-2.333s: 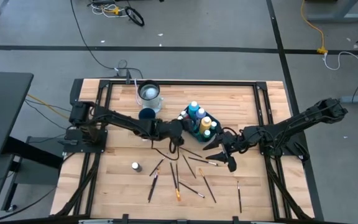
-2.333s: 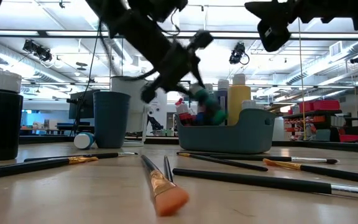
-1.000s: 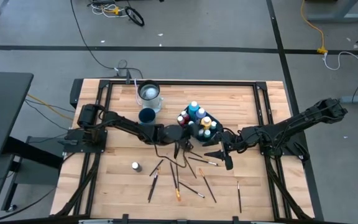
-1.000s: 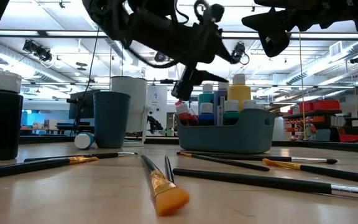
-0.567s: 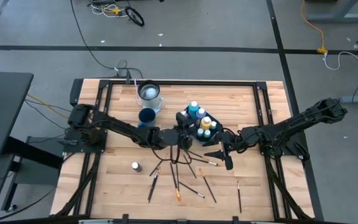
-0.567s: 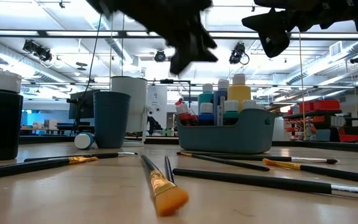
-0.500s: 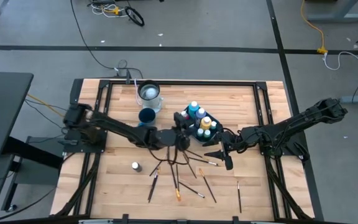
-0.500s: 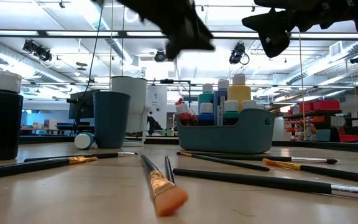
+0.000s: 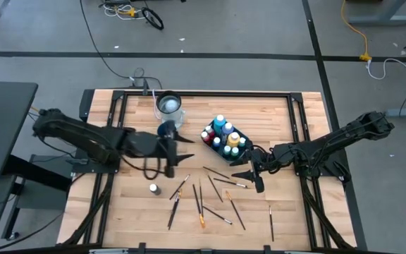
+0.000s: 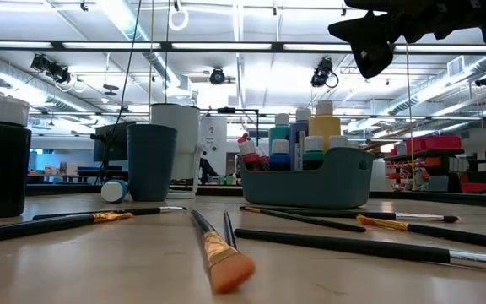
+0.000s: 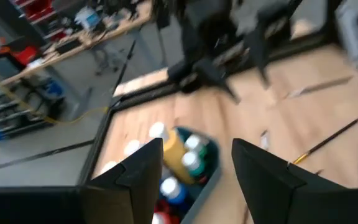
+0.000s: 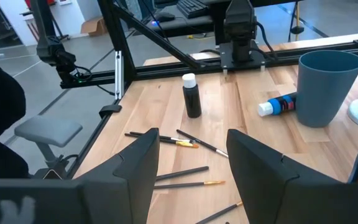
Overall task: Pick & Place Paint Supplies
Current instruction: Put the black paint bottle into the blue bin
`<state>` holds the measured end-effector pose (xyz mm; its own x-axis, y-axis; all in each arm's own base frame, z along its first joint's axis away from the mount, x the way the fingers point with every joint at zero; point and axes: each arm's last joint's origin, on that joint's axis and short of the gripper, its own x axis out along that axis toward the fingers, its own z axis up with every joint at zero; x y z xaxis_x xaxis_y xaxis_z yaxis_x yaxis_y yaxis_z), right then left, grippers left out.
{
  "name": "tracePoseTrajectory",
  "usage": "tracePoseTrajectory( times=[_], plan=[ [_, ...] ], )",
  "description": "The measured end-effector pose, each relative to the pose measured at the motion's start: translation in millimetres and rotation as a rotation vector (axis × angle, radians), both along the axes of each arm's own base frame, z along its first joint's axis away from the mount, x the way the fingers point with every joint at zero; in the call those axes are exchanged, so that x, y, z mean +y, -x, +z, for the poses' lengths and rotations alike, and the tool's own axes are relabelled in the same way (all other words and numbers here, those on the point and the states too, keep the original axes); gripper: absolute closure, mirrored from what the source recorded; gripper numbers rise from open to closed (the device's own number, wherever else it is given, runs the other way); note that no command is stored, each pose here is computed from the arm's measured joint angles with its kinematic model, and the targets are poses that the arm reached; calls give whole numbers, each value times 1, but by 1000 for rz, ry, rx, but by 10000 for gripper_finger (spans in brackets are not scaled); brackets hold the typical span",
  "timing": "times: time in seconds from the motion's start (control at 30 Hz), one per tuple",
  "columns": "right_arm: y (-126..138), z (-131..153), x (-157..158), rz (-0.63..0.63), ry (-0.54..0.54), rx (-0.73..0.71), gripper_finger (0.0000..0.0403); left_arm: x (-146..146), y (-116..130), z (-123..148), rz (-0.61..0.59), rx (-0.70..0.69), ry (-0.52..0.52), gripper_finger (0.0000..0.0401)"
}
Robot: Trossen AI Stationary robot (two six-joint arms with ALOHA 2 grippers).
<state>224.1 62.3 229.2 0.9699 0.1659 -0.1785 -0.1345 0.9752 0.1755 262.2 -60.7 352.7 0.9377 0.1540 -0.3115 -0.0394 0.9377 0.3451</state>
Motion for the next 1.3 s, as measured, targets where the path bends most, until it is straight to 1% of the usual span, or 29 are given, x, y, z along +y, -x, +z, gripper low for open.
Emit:
tracePoseTrajectory(
  times=[0.07,0.13,0.2,0.3,0.4,0.47,0.53,0.67,0.73,0.8,0.9,1.0,1.13,1.23,1.3],
  plan=[
    [0,0,0,0,0,0,213,-2,5,5,-35,-34,30,198],
    [0,0,0,0,0,0,213,-4,7,2,-56,-24,33,198],
    [0,0,0,0,0,0,213,-5,9,-9,-61,5,35,198],
    [0,0,0,0,0,0,213,-6,16,-34,-64,65,41,198],
    [0,0,0,-1,0,0,213,-7,25,-50,-24,89,63,198],
    [0,0,0,-1,0,0,213,-7,36,-52,8,73,62,198],
    [0,0,0,-1,0,0,213,-6,49,-50,12,40,68,198],
    [0,0,0,-1,0,0,213,-6,82,-46,-64,-29,104,198],
    [0,0,0,-1,0,0,213,-5,97,-50,-107,-49,122,198],
    [0,0,0,-1,0,0,213,-4,109,-61,-140,-58,152,198],
    [0,0,0,-1,0,0,213,-3,120,-85,-214,-66,220,198],
    [0,0,0,-1,0,0,213,-5,126,-112,-323,-77,276,198],
    [0,0,0,-1,0,0,213,-6,130,-143,-417,-74,338,198],
    [0,0,0,0,8,-2,213,-6,132,-160,-429,-62,403,198],
    [0,0,0,5,46,-9,213,-5,133,-168,-414,-41,448,198]
  ],
)
